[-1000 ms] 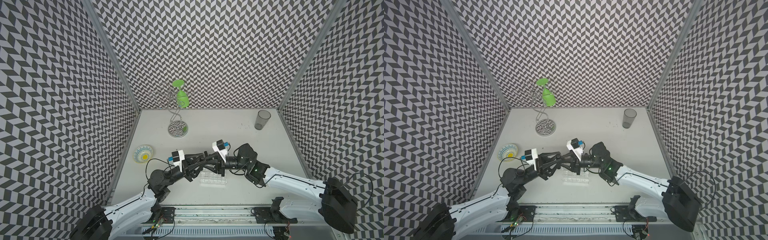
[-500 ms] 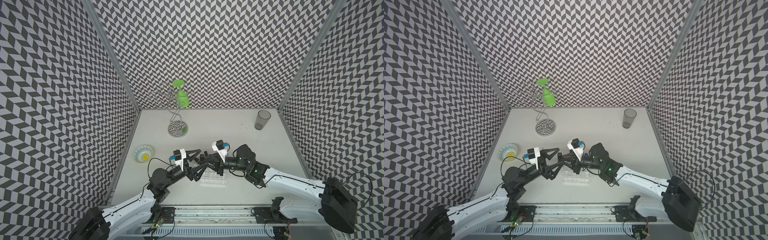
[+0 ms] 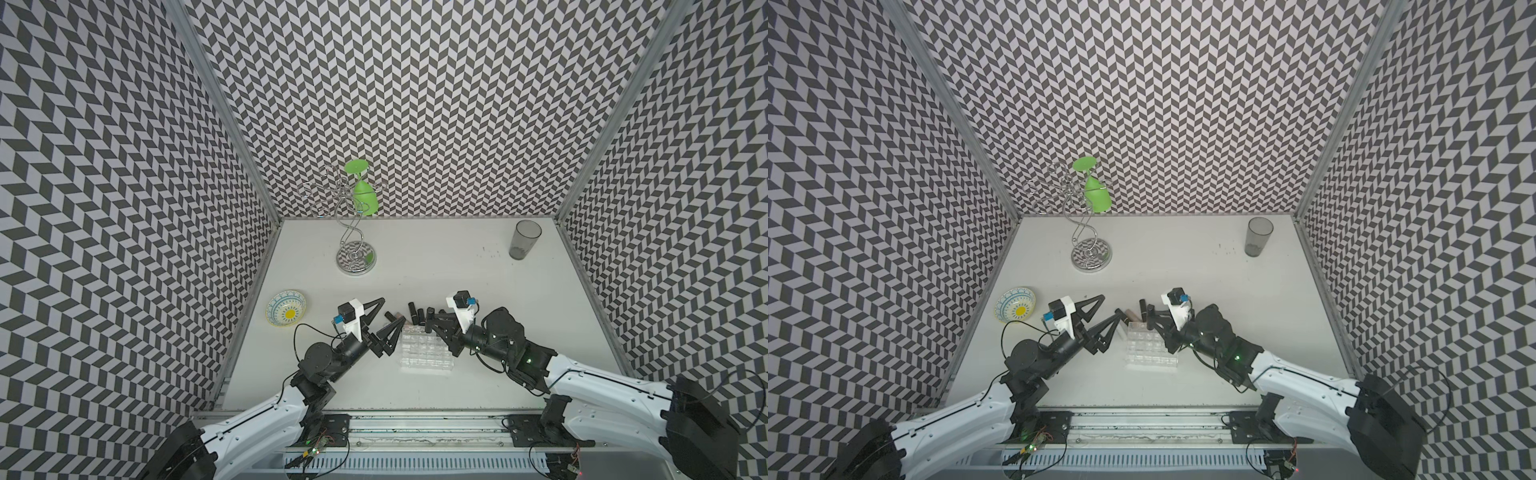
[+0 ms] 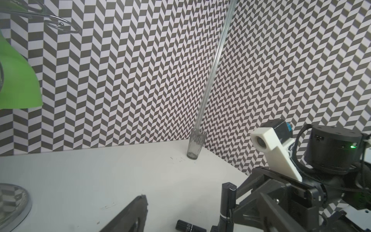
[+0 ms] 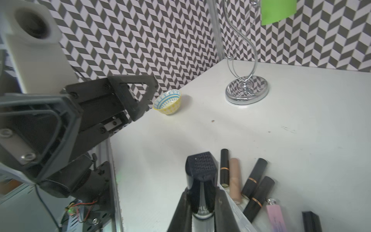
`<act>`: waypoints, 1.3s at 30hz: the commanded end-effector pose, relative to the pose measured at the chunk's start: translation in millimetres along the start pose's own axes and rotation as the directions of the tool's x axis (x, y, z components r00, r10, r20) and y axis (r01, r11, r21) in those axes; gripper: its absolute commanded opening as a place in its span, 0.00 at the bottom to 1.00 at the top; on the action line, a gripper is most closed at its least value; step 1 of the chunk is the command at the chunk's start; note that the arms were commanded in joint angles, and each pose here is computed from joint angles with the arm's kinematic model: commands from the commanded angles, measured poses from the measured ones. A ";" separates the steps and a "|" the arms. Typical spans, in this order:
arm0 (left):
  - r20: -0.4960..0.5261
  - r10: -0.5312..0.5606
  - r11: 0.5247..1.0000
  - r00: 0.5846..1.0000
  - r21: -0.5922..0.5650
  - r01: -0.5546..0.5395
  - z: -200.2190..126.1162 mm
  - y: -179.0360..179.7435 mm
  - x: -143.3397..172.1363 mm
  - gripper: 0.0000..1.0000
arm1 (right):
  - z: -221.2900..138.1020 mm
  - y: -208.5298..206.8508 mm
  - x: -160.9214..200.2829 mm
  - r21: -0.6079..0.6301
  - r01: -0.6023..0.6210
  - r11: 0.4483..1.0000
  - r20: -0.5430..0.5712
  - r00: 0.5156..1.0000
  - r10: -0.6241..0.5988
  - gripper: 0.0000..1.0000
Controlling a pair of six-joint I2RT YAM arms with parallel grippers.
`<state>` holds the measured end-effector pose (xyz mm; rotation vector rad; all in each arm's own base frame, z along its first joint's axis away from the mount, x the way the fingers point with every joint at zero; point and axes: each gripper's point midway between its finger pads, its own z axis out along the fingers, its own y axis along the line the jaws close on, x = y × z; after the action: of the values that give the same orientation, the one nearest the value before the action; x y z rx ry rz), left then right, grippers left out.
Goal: Arrange the lipsticks in the organizer
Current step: Pick up the lipstick at the center of the board, then place the lipstick in the storage box.
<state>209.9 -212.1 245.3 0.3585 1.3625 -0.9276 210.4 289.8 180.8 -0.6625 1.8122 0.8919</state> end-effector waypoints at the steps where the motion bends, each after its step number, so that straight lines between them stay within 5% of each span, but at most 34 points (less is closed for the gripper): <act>1: 0.012 0.032 0.998 0.999 -0.049 -0.032 -1.3 9.1 0.0 0.89 | -6.7 -7.7 -6.9 0.070 0.015 0.997 0.079 0.997 -0.021 0.08; 22: -0.070 0.076 0.983 0.995 -0.160 -0.086 -3.3 37.2 35.6 0.88 | -2.4 -12.6 16.1 0.243 0.123 0.962 0.142 0.977 -0.160 0.06; 39: -0.093 0.094 0.975 0.991 -0.194 -0.111 0.1 49.2 44.5 0.88 | 24.1 -18.8 36.6 0.307 0.210 0.928 0.061 0.969 -0.240 0.06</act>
<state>241.3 -201.7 183.2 0.3263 1.5199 -0.7038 219.2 289.0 118.6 -0.6376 1.7565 0.4670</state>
